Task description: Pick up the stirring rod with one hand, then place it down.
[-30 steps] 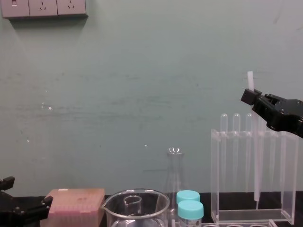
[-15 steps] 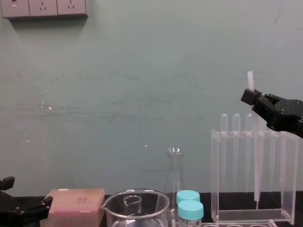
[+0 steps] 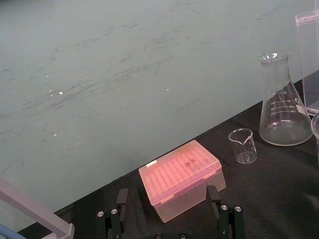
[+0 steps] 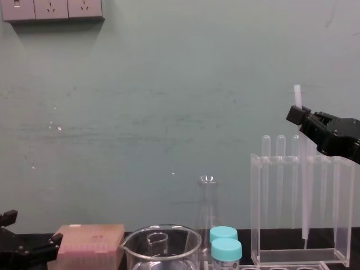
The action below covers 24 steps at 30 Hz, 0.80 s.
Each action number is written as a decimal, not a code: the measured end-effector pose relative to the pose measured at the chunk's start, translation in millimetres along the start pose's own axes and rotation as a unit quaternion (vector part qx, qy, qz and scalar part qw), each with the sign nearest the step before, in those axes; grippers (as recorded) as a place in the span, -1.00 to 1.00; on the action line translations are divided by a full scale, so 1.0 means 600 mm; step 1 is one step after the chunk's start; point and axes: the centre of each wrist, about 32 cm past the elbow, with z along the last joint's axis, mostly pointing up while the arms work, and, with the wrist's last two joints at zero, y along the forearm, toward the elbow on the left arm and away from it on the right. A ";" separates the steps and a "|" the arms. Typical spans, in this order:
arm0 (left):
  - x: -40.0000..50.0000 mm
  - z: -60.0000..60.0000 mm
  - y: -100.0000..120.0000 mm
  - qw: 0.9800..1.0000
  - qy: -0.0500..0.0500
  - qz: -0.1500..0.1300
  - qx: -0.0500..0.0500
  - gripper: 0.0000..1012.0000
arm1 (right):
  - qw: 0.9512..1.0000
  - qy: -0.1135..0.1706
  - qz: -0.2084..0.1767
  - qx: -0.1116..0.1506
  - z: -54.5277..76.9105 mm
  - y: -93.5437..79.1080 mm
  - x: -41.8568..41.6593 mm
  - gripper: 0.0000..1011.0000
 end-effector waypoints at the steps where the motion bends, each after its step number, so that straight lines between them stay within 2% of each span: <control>1: 0.000 0.000 0.000 1.000 0.000 0.000 0.000 0.98 | 1.000 0.000 0.000 0.000 0.000 0.000 0.000 -0.87; 24: 0.000 0.000 0.000 1.000 0.000 0.000 0.000 0.98 | 1.000 0.000 0.000 0.000 0.000 0.000 0.000 -0.87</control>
